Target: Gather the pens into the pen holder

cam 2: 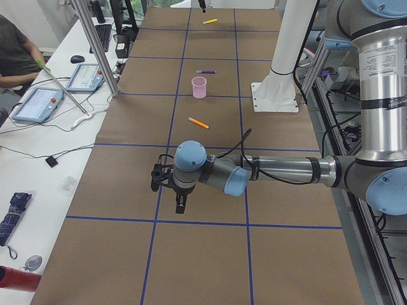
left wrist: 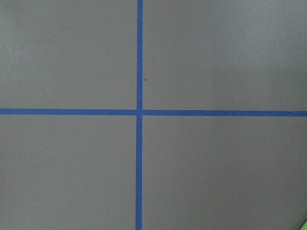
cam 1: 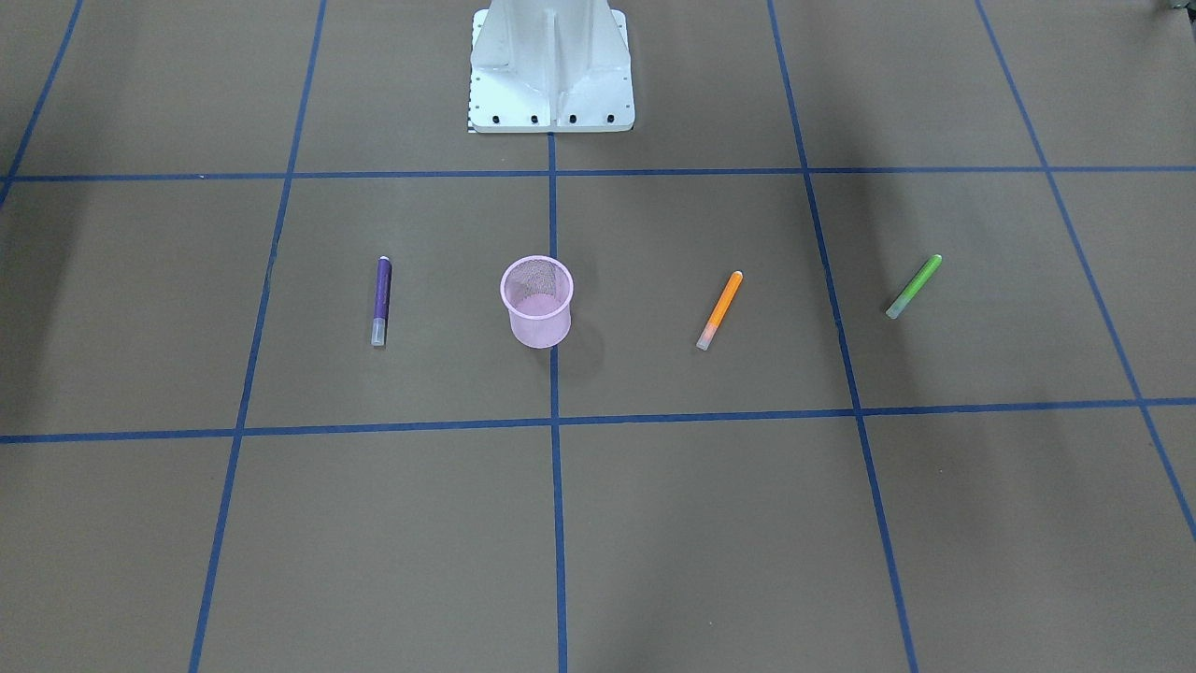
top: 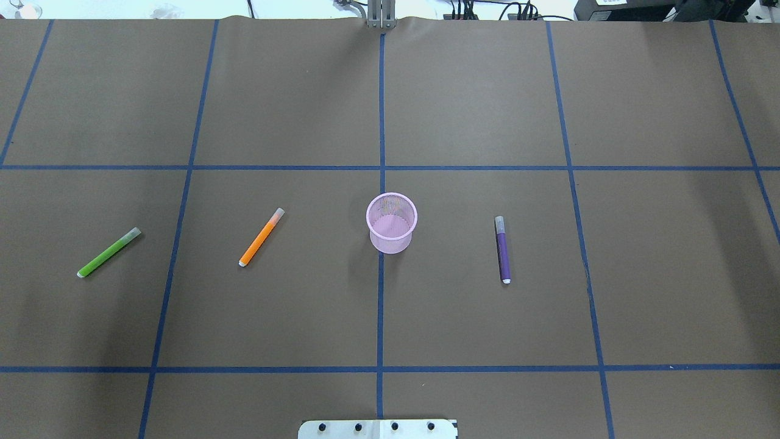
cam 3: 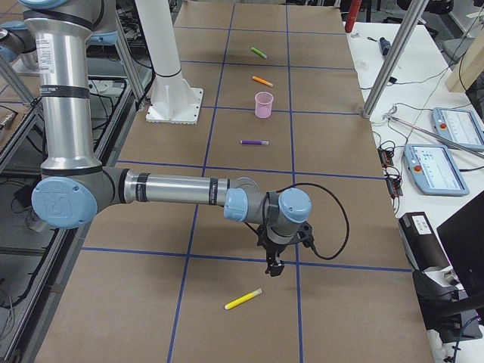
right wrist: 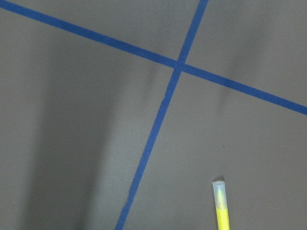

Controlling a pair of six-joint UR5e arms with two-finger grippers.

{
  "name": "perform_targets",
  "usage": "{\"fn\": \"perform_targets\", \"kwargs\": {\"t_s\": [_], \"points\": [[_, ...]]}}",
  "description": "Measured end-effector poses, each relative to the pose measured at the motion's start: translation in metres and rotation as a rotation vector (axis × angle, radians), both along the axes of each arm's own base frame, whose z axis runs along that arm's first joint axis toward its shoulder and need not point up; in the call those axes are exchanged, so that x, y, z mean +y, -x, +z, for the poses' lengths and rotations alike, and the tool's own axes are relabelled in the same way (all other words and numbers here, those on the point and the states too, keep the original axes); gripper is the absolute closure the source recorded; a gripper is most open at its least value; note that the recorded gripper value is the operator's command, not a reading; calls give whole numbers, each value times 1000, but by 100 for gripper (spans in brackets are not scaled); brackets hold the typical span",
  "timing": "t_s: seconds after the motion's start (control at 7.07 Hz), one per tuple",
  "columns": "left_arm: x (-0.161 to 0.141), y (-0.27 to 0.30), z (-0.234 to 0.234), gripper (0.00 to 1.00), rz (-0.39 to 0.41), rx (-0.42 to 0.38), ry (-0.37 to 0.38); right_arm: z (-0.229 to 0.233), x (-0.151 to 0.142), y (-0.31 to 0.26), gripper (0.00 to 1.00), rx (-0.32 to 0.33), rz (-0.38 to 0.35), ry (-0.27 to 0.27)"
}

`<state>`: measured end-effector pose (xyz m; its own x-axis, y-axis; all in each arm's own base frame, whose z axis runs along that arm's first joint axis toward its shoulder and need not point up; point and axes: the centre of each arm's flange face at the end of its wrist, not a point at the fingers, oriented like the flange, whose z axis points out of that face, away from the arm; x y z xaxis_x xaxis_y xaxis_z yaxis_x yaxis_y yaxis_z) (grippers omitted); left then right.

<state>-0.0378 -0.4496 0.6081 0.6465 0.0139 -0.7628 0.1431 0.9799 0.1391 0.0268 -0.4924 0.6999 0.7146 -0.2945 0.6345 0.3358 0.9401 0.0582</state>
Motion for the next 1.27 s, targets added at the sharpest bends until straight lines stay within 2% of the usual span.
{"fn": "perform_targets", "kwargs": {"t_s": [0.28,0.57,0.71,0.99,1.27], "points": [[0,0,-3,0,0,0,-7,36,7,0,2,11,-12,45],[0,0,-5,0,0,0,-13,85,15,1,14,11,-18,19],[1,0,-8,0,0,1,-19,98,20,2,15,11,-22,11],[1,0,-13,0,0,1,-28,116,29,5,16,6,-27,31],[1,0,-15,0,1,1,-32,123,30,19,36,7,-65,36]]}}
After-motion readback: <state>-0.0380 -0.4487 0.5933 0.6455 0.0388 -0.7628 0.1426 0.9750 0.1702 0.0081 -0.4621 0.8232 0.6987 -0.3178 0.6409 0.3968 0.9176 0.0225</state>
